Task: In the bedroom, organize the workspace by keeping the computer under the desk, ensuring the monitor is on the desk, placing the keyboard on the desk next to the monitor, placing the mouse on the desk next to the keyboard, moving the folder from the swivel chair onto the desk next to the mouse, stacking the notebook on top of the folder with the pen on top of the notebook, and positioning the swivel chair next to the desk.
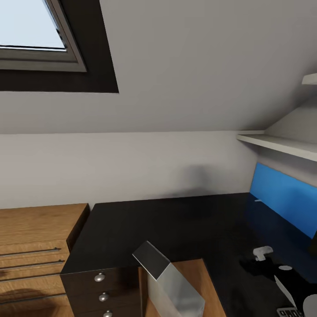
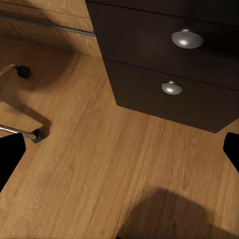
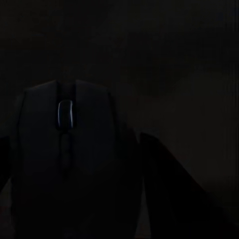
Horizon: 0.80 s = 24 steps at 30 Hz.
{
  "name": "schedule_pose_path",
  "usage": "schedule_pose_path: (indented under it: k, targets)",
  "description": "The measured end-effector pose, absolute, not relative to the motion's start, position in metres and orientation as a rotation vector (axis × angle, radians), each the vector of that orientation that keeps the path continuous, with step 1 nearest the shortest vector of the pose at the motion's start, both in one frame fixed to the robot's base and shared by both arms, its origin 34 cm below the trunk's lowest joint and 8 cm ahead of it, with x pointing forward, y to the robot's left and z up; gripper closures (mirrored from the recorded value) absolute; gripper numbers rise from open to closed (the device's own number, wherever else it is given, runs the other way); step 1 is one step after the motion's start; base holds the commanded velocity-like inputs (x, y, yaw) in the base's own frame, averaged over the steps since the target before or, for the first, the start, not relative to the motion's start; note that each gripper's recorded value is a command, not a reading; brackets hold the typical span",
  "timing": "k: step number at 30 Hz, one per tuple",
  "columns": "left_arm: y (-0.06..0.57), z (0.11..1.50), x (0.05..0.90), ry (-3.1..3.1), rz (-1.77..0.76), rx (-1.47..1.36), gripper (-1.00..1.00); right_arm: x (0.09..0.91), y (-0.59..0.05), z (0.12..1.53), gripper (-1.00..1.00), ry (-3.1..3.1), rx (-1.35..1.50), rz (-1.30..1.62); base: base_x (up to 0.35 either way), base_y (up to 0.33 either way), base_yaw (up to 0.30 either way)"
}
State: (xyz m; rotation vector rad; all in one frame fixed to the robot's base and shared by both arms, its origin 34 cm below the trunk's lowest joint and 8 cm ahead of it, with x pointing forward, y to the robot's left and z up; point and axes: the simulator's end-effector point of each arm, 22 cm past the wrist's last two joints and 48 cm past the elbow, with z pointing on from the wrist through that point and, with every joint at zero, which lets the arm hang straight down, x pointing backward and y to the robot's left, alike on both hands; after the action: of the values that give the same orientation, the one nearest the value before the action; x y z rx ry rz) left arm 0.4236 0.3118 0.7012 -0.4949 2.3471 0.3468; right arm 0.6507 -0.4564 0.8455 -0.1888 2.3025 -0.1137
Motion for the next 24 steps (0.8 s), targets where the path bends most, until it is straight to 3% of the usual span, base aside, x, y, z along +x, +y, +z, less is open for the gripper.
schedule_pose_path:
  k: [6,24]
  targets:
    - [0.311,0.701,0.424,2.348,0.346,-0.493,-1.00,0.610,-0.522,0.820,1.00,2.368,0.081,-0.266,0.000,0.000,0.000]
    - [0.310,0.702,0.425,2.344,0.347,-0.487,-1.00,0.578,-0.577,0.816,1.00,2.349,0.187,-0.523,0.000,0.000,0.000]
